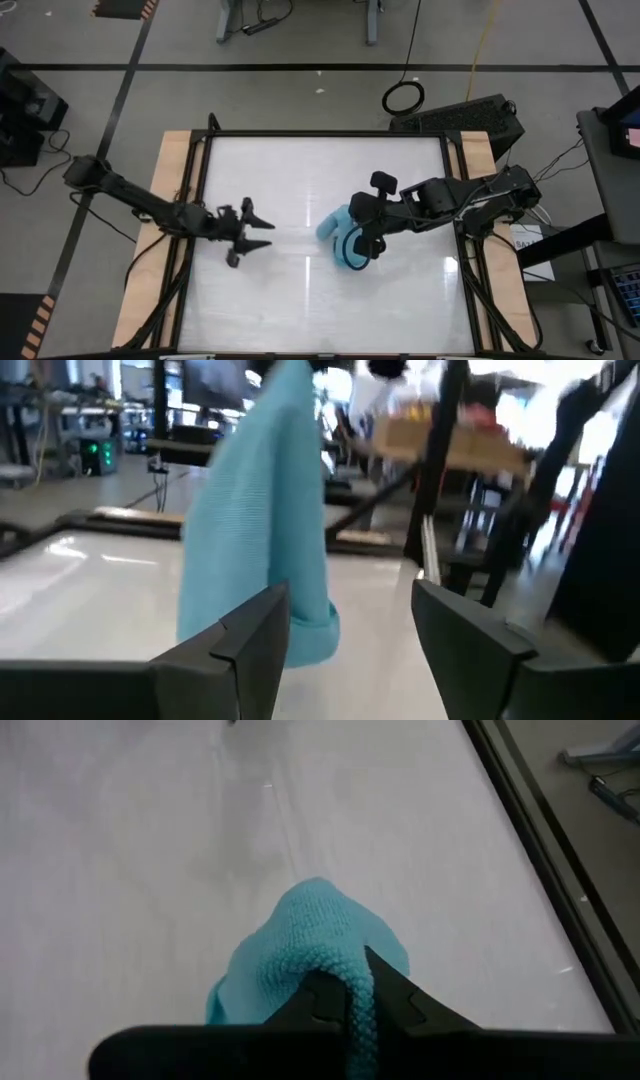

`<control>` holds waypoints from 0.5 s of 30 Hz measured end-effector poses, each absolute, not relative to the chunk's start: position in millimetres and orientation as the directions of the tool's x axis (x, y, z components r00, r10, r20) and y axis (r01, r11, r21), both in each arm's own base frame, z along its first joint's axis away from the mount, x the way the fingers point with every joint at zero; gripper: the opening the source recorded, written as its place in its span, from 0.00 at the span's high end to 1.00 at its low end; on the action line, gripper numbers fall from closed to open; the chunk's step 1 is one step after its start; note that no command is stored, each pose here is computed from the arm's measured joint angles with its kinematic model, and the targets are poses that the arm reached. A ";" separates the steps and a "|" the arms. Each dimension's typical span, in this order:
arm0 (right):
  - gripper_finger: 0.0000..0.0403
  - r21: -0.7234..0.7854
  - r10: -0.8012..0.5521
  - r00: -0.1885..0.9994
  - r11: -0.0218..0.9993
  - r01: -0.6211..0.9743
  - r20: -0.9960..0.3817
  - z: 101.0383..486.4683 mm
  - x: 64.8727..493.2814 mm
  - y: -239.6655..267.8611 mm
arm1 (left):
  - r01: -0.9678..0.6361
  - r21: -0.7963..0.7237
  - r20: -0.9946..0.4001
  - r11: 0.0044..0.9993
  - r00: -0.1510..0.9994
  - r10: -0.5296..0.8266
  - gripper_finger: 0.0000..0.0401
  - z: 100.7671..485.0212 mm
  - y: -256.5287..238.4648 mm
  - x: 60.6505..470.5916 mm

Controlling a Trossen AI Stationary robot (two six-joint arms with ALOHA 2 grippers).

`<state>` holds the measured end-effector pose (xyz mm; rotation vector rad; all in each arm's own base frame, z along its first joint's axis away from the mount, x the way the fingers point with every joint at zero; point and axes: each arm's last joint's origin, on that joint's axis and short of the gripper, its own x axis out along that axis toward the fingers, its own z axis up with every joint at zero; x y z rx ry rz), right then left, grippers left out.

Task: Roll towel
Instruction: Roll the blue microfiber towel

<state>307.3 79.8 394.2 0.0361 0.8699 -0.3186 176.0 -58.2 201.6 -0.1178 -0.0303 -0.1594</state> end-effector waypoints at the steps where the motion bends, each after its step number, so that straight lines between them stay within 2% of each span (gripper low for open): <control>1: 1.00 -0.095 -0.261 0.601 0.951 0.294 -0.756 394.2 307.3 79.6 | 0.162 -0.066 0.016 0.985 0.987 -0.161 0.46 203.3 -61.8 184.0; 7: 1.00 -0.084 -0.261 0.600 0.948 0.306 -0.756 394.2 307.3 79.5 | 0.198 0.190 -0.155 0.962 0.973 -0.169 0.46 200.6 -83.9 235.2; 15: 1.00 -0.076 -0.261 0.600 0.946 0.316 -0.756 394.2 307.3 79.5 | 0.276 0.406 -0.328 0.871 0.934 -0.144 0.46 183.6 -110.6 301.9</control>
